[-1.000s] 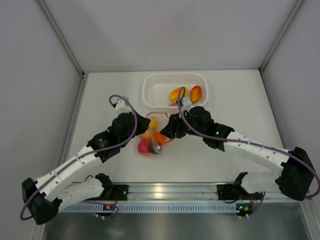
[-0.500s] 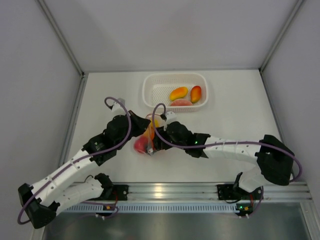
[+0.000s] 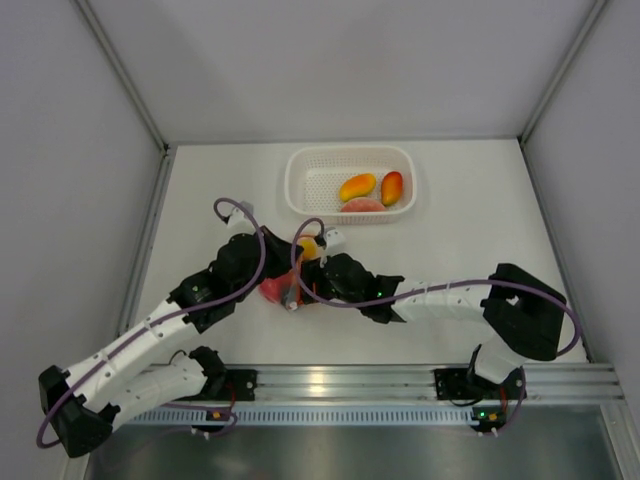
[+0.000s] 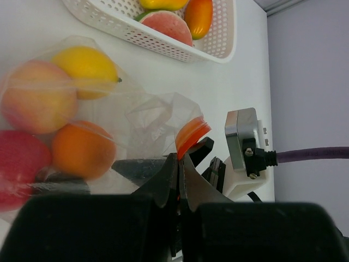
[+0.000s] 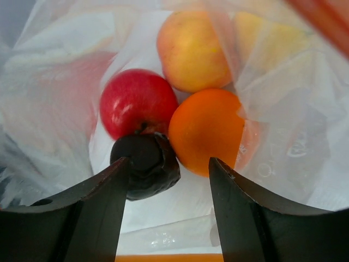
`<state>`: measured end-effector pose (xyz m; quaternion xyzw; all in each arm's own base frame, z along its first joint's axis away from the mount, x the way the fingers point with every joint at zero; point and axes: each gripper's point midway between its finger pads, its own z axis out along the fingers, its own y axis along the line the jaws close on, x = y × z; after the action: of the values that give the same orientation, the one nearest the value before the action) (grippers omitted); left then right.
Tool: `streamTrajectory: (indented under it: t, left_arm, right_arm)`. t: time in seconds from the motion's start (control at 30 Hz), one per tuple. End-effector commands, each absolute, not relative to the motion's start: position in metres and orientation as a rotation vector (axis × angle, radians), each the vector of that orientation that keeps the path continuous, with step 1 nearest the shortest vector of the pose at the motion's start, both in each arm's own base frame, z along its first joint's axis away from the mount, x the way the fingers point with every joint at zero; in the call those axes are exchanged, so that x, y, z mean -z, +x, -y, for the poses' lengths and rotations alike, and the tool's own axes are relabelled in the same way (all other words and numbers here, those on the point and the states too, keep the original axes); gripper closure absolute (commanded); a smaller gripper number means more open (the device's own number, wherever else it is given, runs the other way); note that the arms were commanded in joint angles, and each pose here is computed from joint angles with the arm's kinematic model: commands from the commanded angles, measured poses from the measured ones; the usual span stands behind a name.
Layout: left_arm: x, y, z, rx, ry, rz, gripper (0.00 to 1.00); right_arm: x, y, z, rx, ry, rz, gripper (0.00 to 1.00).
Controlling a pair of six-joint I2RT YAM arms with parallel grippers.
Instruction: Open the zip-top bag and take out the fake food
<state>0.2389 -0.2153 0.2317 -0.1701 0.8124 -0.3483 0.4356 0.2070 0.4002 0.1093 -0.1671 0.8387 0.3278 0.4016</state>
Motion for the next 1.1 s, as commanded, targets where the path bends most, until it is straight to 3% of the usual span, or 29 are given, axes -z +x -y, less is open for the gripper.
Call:
streamTrajectory:
  t: [0.0,0.13,0.53,0.63,0.83,0.97,1.07]
  left_arm:
    - [-0.253,0.238,0.222,0.965,-0.423,-1.952,1.00]
    - [-0.251,0.236,0.222,0.967,-0.410,-1.958,1.00]
    - [-0.243,0.235,0.221,0.933,-0.362,-1.974,1.00]
    - [-0.239,0.235,0.222,0.927,-0.355,-1.986,1.00]
    - [-0.236,0.235,0.225,0.926,-0.337,-2.004,1.00]
    - [-0.239,0.234,0.227,0.940,-0.331,-2.002,1.00]
    - [-0.245,0.233,0.232,0.973,-0.320,-2.004,1.00]
  right_arm:
    - [-0.137,0.227,-0.399,-0.773,-0.304,-1.984,0.39]
    - [-0.141,0.236,-0.405,-0.724,-0.377,-1.915,0.33]
    - [-0.055,0.249,-0.411,-0.614,-0.601,-2.070,0.29]
    - [-0.045,0.249,-0.410,-0.593,-0.629,-2.081,0.23]
    - [-0.065,0.256,-0.427,-0.696,-0.610,-2.004,0.23]
    - [-0.099,0.256,-0.427,-0.832,-0.480,-1.904,0.31]
    - [-0.120,0.261,-0.421,-0.905,-0.352,-1.877,0.31]
